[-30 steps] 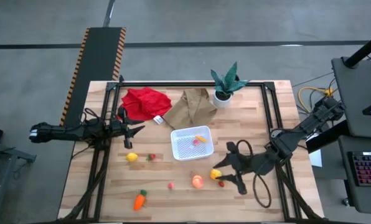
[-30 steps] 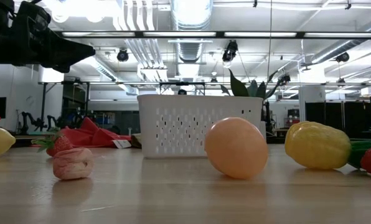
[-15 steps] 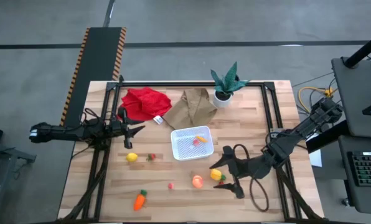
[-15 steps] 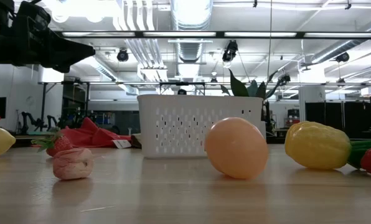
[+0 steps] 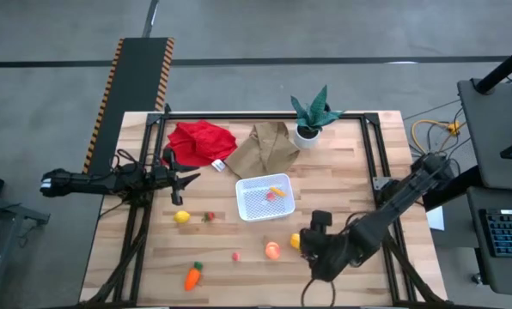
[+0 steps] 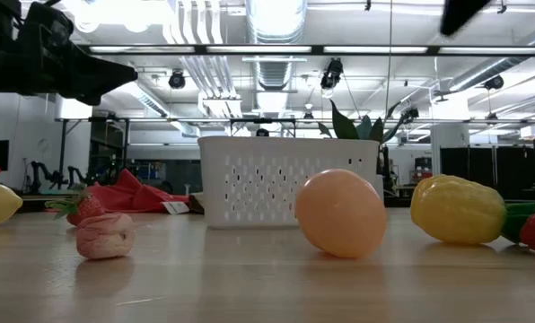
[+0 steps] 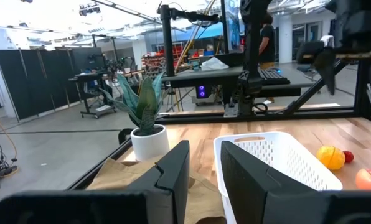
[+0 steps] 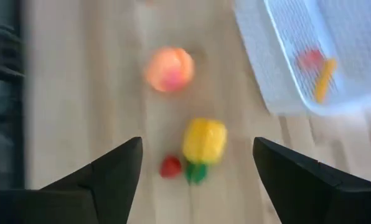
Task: Pick and placing Produce into tupperware
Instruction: Put the pineapple into the white bin
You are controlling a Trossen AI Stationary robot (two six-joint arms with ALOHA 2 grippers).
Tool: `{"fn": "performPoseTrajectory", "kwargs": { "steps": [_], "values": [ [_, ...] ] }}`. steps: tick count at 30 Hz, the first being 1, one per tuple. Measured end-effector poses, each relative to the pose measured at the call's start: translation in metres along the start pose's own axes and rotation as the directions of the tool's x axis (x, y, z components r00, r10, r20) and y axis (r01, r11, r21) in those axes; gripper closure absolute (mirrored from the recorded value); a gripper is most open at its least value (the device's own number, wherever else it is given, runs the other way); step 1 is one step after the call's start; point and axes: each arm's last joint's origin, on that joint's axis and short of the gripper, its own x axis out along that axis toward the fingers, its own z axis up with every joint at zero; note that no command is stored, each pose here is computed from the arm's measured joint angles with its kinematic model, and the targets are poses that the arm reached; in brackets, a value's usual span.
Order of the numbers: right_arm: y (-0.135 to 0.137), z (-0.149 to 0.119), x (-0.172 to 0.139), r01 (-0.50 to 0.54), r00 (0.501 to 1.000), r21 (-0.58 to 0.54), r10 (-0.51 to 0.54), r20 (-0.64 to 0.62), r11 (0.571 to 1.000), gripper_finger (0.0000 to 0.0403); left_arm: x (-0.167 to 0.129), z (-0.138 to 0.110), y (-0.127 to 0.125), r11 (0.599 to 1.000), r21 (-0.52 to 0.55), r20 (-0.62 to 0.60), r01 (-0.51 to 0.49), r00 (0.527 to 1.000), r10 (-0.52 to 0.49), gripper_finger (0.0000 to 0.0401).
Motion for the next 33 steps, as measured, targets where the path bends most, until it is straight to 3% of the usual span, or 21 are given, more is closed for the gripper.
{"fn": "performPoseTrajectory", "kwargs": {
  "steps": [4, 16, 33],
  "values": [
    [0.005, 0.000, 0.017, 0.078, 0.996, 0.119, -0.072, -0.053, 0.990, 0.0105, 0.001, -0.001, 0.000, 1.000, 0.002, -0.008, 0.001, 1.000, -0.001, 0.0321],
    [0.015, -0.008, 0.050, 0.149, 0.984, 0.068, -0.142, -0.107, 0.986, 0.0095, 0.001, -0.001, 0.000, 1.000, 0.004, -0.014, -0.005, 1.000, 0.005, 0.0321],
    [0.011, -0.023, 0.080, 0.138, 0.987, 0.100, -0.129, -0.092, 0.985, 0.0090, 0.001, -0.002, 0.000, 1.000, 0.005, -0.018, -0.005, 1.000, 0.005, 0.0321]
  ]
}}
